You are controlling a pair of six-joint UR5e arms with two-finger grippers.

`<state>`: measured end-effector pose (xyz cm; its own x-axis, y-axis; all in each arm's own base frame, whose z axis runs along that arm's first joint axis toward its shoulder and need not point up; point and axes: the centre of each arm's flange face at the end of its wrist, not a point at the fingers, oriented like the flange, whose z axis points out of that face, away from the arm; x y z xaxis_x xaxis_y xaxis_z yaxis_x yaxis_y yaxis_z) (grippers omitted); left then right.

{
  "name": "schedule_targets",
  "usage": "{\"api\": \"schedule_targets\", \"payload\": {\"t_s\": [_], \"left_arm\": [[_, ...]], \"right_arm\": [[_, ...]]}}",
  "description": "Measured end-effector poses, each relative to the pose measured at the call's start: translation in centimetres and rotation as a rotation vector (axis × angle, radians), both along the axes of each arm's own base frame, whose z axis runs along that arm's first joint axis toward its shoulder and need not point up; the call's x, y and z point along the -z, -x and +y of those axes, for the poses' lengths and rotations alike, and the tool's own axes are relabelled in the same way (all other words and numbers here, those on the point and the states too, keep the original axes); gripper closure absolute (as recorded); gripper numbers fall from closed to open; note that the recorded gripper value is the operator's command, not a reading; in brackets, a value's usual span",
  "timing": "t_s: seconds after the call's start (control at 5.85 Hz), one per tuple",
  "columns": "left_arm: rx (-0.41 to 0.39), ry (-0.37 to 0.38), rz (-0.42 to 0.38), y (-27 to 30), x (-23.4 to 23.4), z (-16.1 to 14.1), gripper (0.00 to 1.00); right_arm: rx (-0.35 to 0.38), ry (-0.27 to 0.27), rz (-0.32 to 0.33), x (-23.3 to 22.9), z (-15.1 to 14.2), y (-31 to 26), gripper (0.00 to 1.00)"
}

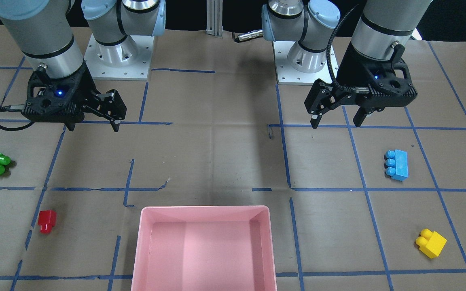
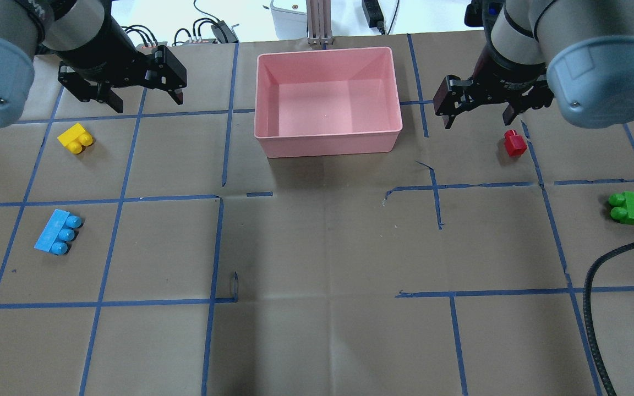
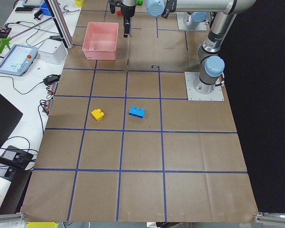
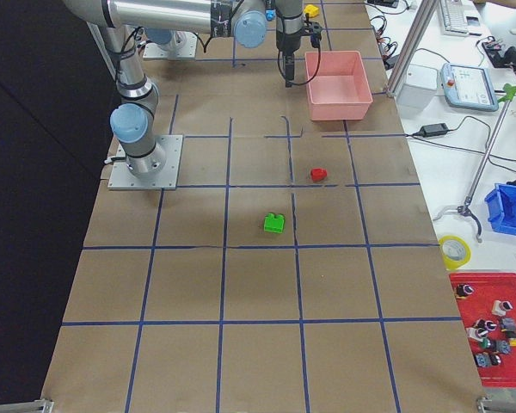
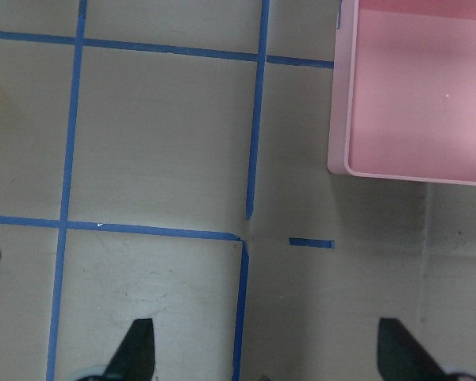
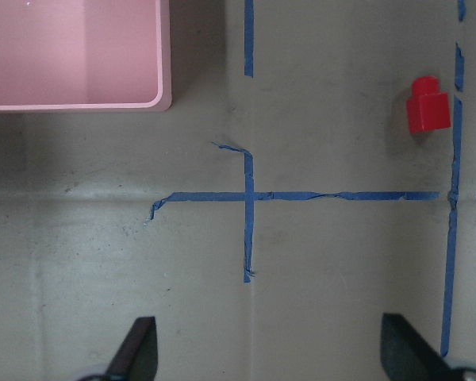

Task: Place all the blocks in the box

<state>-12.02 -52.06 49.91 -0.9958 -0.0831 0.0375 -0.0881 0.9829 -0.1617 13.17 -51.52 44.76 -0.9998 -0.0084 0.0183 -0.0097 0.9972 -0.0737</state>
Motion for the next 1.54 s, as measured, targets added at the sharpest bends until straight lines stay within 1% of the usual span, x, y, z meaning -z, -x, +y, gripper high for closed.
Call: {"api": "schedule_targets", "payload": {"t_s": [0.85, 1.03, 1.37, 1.54], "left_arm": [[0.001, 0.003, -0.003, 0.0, -0.2, 0.2, 0.00], [0.000, -0.010, -0.004, 0.0, -0.2, 0.3, 0.00], [0.012, -0.103, -0.002, -0.1, 0.1, 1.0, 0.00], [0.050, -0.128, -0.006, -0.9, 0.2, 1.2, 0.00]], "right_arm": [[-0.003, -0.004, 0.009, 0.2, 0.0, 0.2, 0.00], [-0.006, -0.006, 0.009, 0.3, 0.0, 0.2, 0.00], [-0.007, -0.011, 0.011, 0.5, -0.1, 0.5, 0.00], [-0.026, -0.013, 0.034, 0.3, -0.2, 1.6, 0.00]]}}
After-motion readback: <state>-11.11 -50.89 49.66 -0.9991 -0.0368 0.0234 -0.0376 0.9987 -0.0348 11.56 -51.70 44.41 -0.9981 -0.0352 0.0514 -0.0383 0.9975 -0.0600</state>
